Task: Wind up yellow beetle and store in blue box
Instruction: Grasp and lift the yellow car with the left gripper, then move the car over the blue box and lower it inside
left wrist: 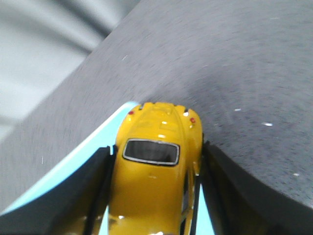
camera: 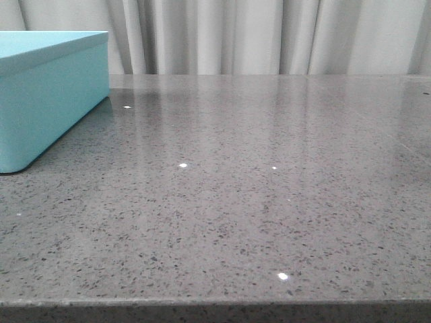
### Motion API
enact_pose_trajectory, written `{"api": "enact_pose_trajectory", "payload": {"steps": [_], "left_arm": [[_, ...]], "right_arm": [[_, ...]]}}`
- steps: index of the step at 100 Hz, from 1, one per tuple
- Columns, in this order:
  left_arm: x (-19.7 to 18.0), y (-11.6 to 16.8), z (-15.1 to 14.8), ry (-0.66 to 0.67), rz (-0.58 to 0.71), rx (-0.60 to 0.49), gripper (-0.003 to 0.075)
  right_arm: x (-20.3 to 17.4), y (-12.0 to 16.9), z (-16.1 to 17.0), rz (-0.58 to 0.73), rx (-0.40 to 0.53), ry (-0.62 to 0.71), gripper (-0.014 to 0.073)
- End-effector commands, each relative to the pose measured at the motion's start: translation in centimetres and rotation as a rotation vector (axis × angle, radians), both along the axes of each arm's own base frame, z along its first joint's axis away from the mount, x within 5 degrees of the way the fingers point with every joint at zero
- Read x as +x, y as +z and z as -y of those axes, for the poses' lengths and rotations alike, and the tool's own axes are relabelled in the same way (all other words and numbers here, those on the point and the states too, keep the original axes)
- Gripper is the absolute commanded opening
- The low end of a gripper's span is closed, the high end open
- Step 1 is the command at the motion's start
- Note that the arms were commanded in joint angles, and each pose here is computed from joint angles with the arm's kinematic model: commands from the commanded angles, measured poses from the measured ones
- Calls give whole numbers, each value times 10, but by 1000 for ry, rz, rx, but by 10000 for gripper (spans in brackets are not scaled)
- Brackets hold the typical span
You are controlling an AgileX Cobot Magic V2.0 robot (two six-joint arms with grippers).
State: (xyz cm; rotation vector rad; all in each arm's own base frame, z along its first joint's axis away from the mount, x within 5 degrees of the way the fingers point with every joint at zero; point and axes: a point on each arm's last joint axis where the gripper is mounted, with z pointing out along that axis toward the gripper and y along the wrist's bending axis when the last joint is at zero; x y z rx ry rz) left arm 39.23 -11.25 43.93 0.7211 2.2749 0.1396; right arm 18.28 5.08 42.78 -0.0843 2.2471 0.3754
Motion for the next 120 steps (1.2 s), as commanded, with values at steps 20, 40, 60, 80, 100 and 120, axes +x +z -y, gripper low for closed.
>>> {"api": "enact_pose_trajectory", "payload": {"steps": [20, 40, 60, 80, 100, 120], "left_arm": [[-3, 8, -61, 292, -16, -147, 262], [6, -40, -75, 338, -179, -118, 262], [9, -84, -82, 363, -287, -77, 262], [11, -108, -86, 370, -318, -79, 265], [12, -116, -84, 351, -323, -95, 321], [12, -116, -84, 350, -322, -100, 510]], "right_arm": [[-3, 14, 1, 92, 25, -2, 582], [-3, 14, 1, 92, 25, -2, 582], [-3, 14, 1, 92, 25, -2, 582], [-3, 14, 1, 92, 26, -2, 582], [-4, 14, -1, 86, 43, 4, 582], [-5, 13, -1, 74, 40, 7, 582]]}}
